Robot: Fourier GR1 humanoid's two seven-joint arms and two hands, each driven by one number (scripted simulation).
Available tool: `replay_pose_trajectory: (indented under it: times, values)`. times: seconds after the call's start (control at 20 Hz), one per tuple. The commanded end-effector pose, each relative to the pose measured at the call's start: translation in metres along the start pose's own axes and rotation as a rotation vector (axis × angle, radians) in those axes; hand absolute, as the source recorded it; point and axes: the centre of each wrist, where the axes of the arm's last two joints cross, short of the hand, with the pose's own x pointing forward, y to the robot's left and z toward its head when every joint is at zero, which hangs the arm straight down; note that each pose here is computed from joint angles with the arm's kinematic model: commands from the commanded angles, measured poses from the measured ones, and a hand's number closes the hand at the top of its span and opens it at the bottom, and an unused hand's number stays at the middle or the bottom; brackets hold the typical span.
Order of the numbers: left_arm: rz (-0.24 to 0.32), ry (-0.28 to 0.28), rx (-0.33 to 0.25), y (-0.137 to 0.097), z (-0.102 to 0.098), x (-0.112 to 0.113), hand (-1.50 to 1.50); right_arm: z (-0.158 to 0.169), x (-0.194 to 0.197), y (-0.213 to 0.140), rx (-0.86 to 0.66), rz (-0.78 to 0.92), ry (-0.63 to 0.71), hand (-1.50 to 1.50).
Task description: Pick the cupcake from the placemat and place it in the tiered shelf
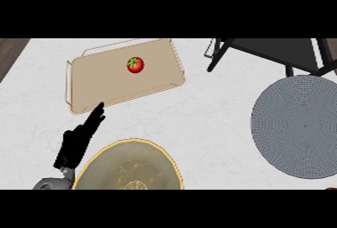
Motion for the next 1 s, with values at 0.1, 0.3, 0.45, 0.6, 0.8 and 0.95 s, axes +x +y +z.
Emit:
replay_pose_trajectory:
  times: [0.1,0.3,0.45,0.6,0.8,0.95]
  values:
    - [0.008,0.029,0.005,0.001,0.009,-0.011,0.00,0.005,0.001,-0.122,-0.157,0.075,0.023,-1.50]
    - [0.004,0.016,0.012,-0.003,0.003,0.002,0.00,0.021,-0.010,-0.183,-0.114,0.077,-0.032,-1.50]
    - [-0.007,0.018,0.010,0.013,0.002,-0.010,0.00,0.035,-0.011,-0.223,-0.099,0.083,-0.052,-1.50]
    - [-0.004,0.026,-0.009,0.004,0.005,-0.012,0.00,0.038,-0.011,-0.233,-0.078,0.123,-0.071,-1.50]
    - [-0.013,0.025,-0.015,-0.001,0.004,-0.007,0.00,0.048,-0.028,-0.249,-0.026,0.162,-0.055,-1.50]
    - [0.004,0.024,-0.010,0.010,-0.018,-0.003,0.00,0.047,-0.036,-0.244,-0.024,0.191,-0.042,-1.50]
